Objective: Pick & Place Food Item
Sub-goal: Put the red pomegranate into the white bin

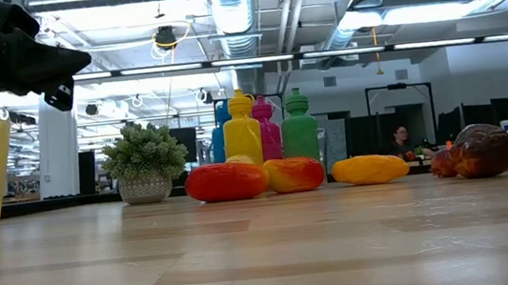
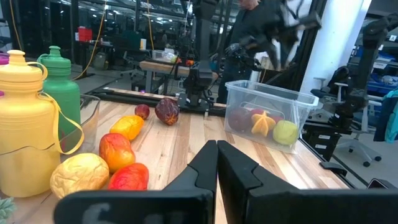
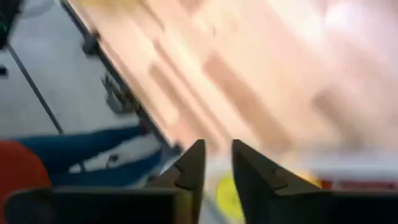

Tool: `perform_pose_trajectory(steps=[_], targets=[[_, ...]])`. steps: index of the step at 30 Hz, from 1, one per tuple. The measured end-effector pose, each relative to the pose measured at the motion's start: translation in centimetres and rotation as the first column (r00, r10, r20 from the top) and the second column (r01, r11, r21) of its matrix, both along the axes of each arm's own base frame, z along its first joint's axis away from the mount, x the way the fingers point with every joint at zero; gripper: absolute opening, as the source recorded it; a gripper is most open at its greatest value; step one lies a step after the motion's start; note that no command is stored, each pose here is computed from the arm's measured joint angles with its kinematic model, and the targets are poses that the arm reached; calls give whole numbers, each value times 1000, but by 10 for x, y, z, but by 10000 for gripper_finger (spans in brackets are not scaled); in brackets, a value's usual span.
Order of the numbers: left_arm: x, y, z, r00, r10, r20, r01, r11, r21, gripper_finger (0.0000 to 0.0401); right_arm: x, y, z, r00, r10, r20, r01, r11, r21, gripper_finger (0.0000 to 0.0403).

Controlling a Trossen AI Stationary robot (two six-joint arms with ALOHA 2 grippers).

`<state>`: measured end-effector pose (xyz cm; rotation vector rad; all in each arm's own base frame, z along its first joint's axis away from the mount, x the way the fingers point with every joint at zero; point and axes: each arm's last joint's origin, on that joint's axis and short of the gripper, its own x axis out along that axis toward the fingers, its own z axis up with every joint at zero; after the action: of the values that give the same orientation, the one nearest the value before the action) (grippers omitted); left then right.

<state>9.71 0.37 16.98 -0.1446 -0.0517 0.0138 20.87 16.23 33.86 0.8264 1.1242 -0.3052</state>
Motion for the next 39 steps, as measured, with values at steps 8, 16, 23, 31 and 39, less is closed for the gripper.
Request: perform_pose_trajectory(steps=[8, 16, 23, 31, 39], targets=[[0, 0, 0, 1000, 0, 0, 0, 1000, 0, 0, 18, -69, 11, 1000, -16, 5, 17, 985, -173, 230], [0, 0, 0, 1000, 0, 0, 0, 1000, 0, 0, 22, -152, -14, 847, -388, -365, 275, 905, -325, 376], [0, 0, 0, 1000, 0, 0, 0, 1000, 0, 0, 34, -207, -49, 766, -505, -397, 374, 853, -364, 388], [0, 0, 0, 1000, 0, 0, 0, 1000, 0, 0, 17, -251, -102, 635, -657, -407, 525, 753, -397, 381], [0, 0, 0, 1000, 0, 0, 0, 1000, 0, 0, 13, -261, -129, 552, -784, -283, 638, 616, -463, 381]])
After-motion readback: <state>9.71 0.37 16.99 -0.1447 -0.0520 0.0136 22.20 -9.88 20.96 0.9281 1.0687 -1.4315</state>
